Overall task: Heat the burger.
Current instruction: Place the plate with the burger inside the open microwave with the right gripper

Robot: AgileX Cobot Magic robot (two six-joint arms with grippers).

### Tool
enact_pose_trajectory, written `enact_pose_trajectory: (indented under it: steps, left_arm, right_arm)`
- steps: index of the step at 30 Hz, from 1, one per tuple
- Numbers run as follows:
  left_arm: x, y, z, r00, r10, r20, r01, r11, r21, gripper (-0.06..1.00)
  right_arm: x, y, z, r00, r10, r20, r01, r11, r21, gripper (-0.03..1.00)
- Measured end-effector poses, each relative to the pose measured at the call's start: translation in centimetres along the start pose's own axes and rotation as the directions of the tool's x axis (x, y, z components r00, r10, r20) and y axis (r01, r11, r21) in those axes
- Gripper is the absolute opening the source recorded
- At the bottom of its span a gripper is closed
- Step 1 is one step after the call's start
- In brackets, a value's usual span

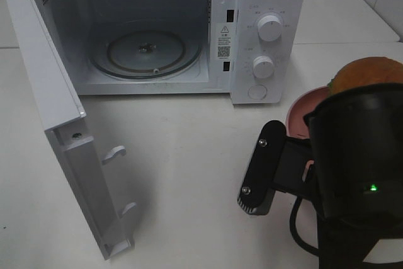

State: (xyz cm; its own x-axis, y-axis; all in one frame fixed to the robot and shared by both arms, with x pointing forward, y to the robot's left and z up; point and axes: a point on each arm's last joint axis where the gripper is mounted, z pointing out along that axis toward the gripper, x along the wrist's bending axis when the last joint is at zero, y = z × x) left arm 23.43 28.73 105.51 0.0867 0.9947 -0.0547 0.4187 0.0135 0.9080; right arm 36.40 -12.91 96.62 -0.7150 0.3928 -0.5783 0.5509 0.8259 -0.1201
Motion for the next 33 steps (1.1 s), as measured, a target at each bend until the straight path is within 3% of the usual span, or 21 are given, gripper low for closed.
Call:
enact_pose_trajectory:
  steps: [10, 16, 33]
  left_arm:
    - [0.0, 0.0, 0.0, 1.0, 0.0, 0.0, 0.0, 1.0, 0.0, 0.99]
    - [0.0, 0.0, 0.0, 1.0, 0.0, 0.0, 0.0, 1.0, 0.0, 0.99]
    - [0.0, 0.0, 0.0, 1.0, 0.0, 0.0, 0.0, 1.0, 0.0, 0.99]
  right_arm:
    - [0.1, 0.8, -0.1, 0.986, -0.166, 0.011, 0.166, 0.982, -0.091, 0.06]
    - [-0.5, 1.2, -0.1, 0.965, -0.246, 0.087, 0.255, 0.96, -0.119, 0.06]
    - [0.0, 2.6, -0.4, 0.881, -0.454, 0.135, 0.474, 0.845, -0.249, 0.06]
